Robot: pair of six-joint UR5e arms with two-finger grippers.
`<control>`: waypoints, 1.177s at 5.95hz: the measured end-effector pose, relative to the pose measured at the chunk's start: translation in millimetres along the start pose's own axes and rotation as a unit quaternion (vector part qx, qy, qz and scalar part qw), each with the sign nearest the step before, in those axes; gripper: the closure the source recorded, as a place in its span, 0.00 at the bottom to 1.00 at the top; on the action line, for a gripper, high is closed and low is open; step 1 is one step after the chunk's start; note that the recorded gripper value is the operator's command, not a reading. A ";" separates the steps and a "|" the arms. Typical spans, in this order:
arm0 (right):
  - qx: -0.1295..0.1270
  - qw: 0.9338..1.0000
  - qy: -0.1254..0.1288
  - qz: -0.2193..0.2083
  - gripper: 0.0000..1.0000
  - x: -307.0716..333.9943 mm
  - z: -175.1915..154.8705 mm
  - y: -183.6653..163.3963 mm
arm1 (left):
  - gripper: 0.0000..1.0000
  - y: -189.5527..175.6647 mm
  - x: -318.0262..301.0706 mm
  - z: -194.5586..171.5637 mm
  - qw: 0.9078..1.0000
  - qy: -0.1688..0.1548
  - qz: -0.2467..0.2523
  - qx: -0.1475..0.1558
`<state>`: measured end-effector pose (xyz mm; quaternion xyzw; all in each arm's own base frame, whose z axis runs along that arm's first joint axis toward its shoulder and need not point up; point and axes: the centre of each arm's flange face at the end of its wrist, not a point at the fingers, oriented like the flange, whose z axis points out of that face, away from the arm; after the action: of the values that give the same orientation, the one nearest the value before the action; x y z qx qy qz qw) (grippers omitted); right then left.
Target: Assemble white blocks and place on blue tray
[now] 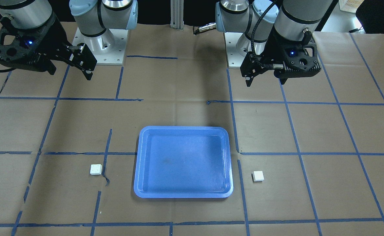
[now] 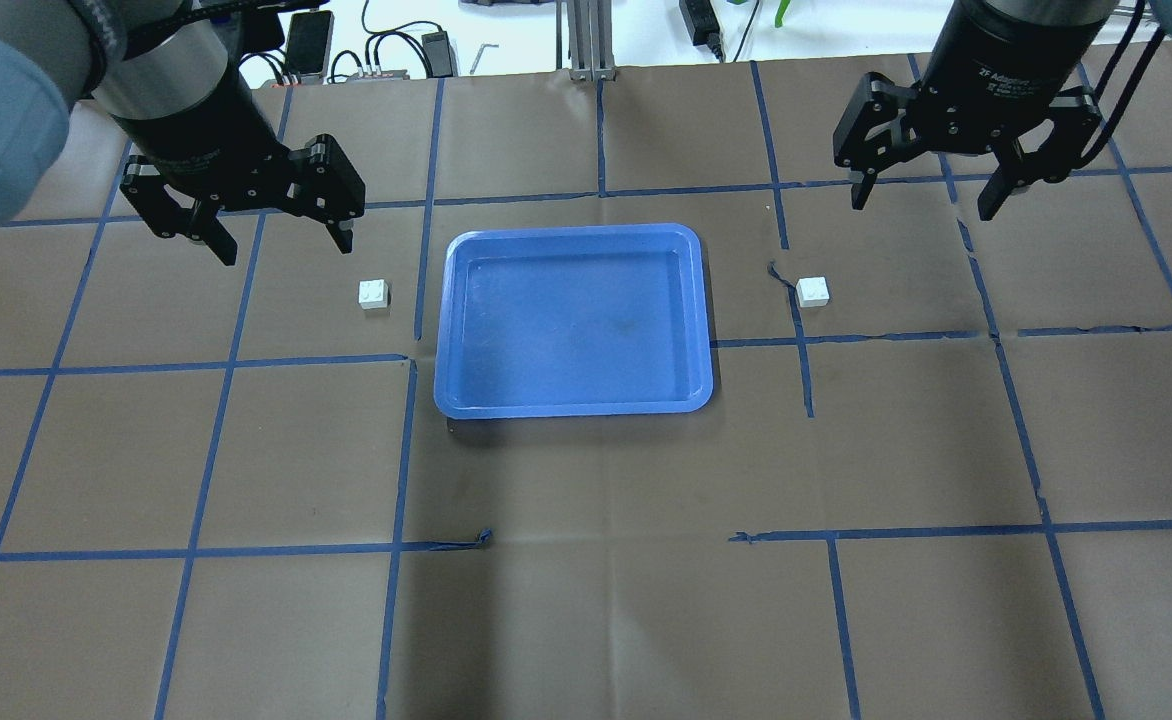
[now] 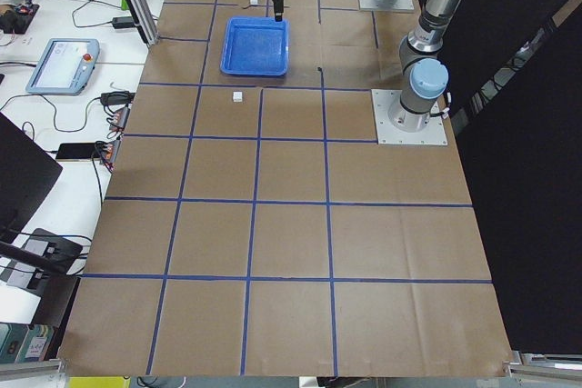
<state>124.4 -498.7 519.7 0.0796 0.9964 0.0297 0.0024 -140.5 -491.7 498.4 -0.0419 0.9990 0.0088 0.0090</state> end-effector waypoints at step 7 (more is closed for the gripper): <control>0.018 0.986 -0.001 -0.168 0.00 -0.9 3.4 -13.6 | 0.01 -1.6 2.5 13.4 1.000 0.015 0.012 -0.008</control>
<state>123.2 -512.0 515.5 -0.0892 0.9959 0.0108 0.0069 -142.6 -493.2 484.9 -0.0298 0.9994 0.0167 -0.0063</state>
